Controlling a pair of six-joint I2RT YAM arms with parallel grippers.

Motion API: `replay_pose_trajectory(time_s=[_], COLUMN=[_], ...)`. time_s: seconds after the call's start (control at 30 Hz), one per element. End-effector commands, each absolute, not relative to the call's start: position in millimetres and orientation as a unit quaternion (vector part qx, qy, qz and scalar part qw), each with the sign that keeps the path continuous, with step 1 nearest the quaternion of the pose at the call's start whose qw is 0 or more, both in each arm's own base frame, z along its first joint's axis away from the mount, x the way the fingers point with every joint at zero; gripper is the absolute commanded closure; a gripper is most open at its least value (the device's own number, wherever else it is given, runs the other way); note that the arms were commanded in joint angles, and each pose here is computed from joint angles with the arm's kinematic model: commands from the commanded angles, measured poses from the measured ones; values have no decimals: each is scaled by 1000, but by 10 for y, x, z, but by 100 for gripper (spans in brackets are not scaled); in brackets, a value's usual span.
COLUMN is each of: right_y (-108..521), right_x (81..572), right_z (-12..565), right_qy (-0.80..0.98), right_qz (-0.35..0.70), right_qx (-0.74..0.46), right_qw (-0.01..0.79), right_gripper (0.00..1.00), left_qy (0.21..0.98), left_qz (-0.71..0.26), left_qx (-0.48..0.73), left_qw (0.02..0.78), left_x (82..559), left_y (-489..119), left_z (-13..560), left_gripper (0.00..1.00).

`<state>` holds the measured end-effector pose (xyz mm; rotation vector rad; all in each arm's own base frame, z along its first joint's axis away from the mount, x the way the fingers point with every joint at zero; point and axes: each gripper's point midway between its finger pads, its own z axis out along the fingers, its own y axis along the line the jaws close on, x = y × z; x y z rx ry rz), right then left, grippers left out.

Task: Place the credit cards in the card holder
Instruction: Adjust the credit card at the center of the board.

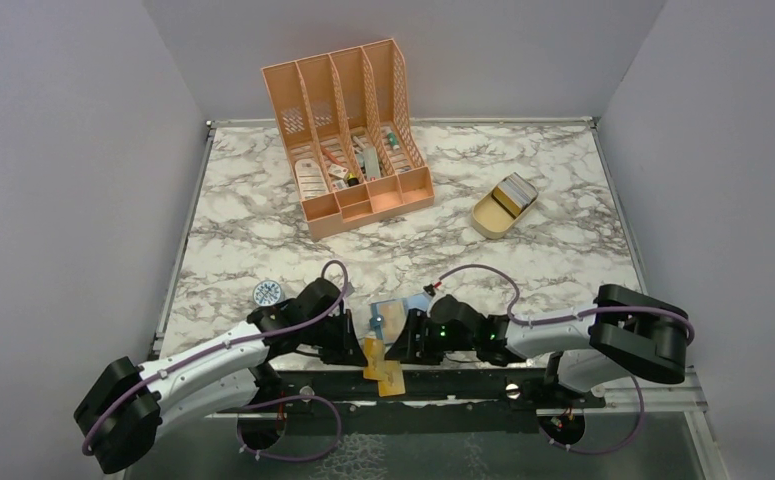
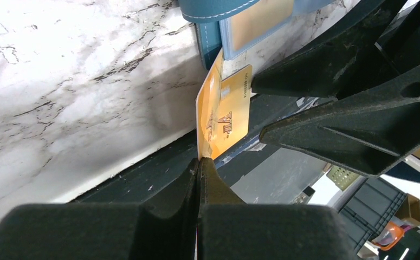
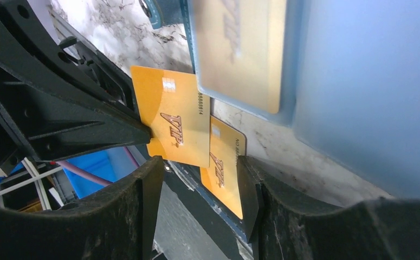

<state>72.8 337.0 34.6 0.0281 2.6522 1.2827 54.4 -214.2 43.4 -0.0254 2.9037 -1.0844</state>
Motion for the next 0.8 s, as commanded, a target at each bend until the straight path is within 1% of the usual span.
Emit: replay_pose_trajectory(time_s=[0.0, 0.13, 0.23, 0.4, 0.5, 0.63, 0.77], right_y=[3407, 3373, 3254, 3100, 3015, 3008, 3023], right_x=[812, 878, 913, 1004, 1066, 1022, 868], right_z=[466, 518, 545, 949, 1169, 1260, 1180], right_qy=[877, 878, 895, 887, 883, 885, 900], right_qz=[463, 452, 408, 395, 387, 387, 384], right_qx=[12, -9, -33, -62, -63, -72, -71], right_qw=[131, 160, 177, 231, 258, 248, 195], right_gripper=[48, 47, 47, 48, 48, 50, 50], left_qy=[932, 933, 930, 894, 891, 912, 928], left_qz=[-362, -358, -364, -437, -440, -398, -362], left_qx=[-14, -22, -20, -34, -40, -43, -53], left_qw=[21, 30, 41, 88, 102, 91, 65], left_x=[535, 566, 607, 771, 826, 818, 744], left_y=[-2167, -2155, -2178, -2368, -2379, -2298, -2204], left_z=[440, 395, 429, 937, 1078, 921, 882], left_gripper=[100, 100, 100, 100, 100, 100, 100])
